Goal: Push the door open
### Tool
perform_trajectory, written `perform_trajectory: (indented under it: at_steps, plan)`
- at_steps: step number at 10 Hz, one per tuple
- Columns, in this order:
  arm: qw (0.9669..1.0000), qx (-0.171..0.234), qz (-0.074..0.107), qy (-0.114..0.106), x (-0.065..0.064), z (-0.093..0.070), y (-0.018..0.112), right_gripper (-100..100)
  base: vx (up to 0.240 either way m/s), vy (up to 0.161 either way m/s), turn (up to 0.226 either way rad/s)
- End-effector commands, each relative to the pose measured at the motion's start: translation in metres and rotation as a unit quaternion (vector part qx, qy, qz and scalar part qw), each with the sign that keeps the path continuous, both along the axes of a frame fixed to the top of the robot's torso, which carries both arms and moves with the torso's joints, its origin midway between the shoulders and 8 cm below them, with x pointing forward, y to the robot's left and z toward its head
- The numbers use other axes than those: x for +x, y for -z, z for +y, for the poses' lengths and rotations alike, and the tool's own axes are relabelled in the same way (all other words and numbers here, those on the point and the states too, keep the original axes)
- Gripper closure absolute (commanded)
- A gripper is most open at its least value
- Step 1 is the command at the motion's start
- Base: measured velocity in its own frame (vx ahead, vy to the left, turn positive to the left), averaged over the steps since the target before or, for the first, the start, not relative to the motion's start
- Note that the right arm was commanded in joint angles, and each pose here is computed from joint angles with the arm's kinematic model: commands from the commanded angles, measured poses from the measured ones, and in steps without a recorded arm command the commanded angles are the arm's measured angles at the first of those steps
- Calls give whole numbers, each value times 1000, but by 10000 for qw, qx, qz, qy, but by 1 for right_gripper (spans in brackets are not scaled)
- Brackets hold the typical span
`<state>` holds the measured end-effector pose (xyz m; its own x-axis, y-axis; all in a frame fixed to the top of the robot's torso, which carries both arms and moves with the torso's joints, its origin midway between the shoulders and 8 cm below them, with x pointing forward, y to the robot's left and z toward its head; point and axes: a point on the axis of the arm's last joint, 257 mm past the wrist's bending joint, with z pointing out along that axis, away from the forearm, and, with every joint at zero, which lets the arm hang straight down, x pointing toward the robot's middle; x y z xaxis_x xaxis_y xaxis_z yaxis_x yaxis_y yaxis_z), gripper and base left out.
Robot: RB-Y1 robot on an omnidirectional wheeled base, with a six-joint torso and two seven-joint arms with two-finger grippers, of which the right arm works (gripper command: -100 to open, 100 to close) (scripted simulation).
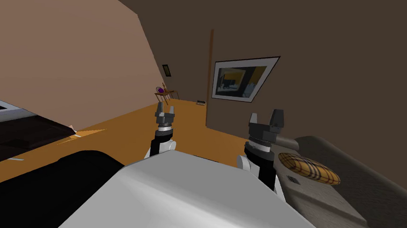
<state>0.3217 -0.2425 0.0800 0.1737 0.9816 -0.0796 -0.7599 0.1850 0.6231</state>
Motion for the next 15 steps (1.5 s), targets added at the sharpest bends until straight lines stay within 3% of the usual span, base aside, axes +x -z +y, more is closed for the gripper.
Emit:
perform_trajectory:
  at_steps: [1, 8, 15]
  plan:
    - [9999, 79, 65, -130, 3, 1, 7, -100, 85, 96, -35]
    - [9959, 538, 372, -627, 17, 3, 38, -100, 146, 157, -50]
    - [9864, 1105, 691, -1006, 29, 2, 72, -100, 135, 139, -51]
